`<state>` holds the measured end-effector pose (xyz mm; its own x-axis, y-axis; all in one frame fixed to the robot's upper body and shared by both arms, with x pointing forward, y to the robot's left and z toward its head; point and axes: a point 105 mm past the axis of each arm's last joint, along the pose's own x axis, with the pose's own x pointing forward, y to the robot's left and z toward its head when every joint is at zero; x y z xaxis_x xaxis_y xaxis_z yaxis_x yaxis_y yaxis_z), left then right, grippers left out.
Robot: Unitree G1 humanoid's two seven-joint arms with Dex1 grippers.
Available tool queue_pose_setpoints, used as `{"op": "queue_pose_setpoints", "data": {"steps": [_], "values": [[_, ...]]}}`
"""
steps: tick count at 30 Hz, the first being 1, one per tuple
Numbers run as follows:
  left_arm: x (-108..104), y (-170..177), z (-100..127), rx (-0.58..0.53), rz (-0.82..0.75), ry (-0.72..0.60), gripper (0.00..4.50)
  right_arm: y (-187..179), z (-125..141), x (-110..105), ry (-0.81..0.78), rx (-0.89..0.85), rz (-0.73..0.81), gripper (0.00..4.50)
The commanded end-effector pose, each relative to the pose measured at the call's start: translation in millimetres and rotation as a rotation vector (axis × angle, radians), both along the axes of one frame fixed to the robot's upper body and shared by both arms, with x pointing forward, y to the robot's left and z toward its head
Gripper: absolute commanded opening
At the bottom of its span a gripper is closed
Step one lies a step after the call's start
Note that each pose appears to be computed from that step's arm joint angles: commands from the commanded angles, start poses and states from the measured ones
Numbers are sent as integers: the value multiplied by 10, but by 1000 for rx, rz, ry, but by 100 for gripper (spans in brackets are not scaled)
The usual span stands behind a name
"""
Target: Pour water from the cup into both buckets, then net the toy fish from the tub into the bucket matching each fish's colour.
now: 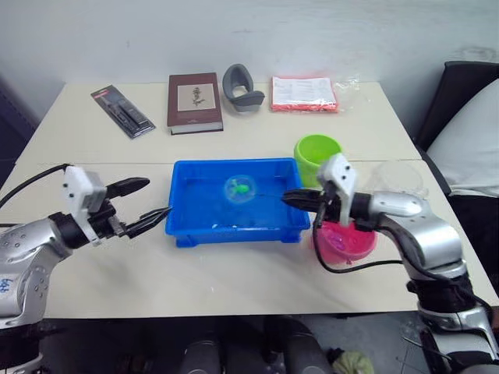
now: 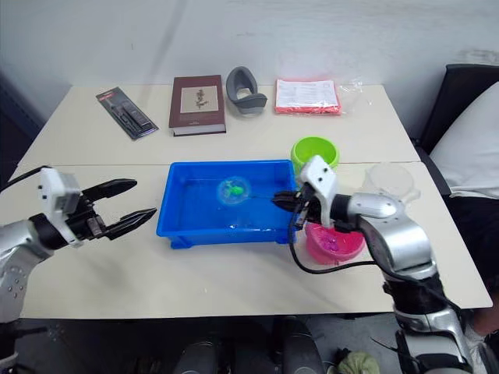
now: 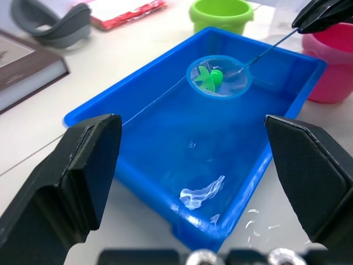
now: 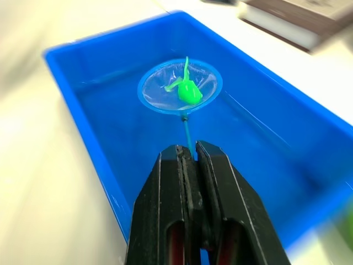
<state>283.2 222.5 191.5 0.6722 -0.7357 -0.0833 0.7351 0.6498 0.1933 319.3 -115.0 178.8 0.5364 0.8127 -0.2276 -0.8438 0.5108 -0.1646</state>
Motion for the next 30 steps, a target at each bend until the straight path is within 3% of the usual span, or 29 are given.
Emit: {"op": "queue_pose_setpoints", "data": {"steps": [1, 6, 13, 22, 25, 30], "values": [[19, -101, 119, 7, -37, -33, 444, -85, 292, -128, -76, 57, 12, 0], [82, -171, 139, -8, -65, -42, 444, -344, 540, -156, -125, 123, -49, 0], [171, -252, 208, -68, -76, -70, 444, -907, 711, 104, -242, 80, -270, 0], [255, -378, 209, -84, -89, -74, 444, -1234, 679, 294, -305, 40, -383, 0], [260, -383, 215, -85, -91, -80, 444, -1335, 635, 445, -343, 12, -464, 0], [244, -410, 168, -93, -95, -65, 444, -1374, 597, 583, -414, -94, -502, 0]]}}
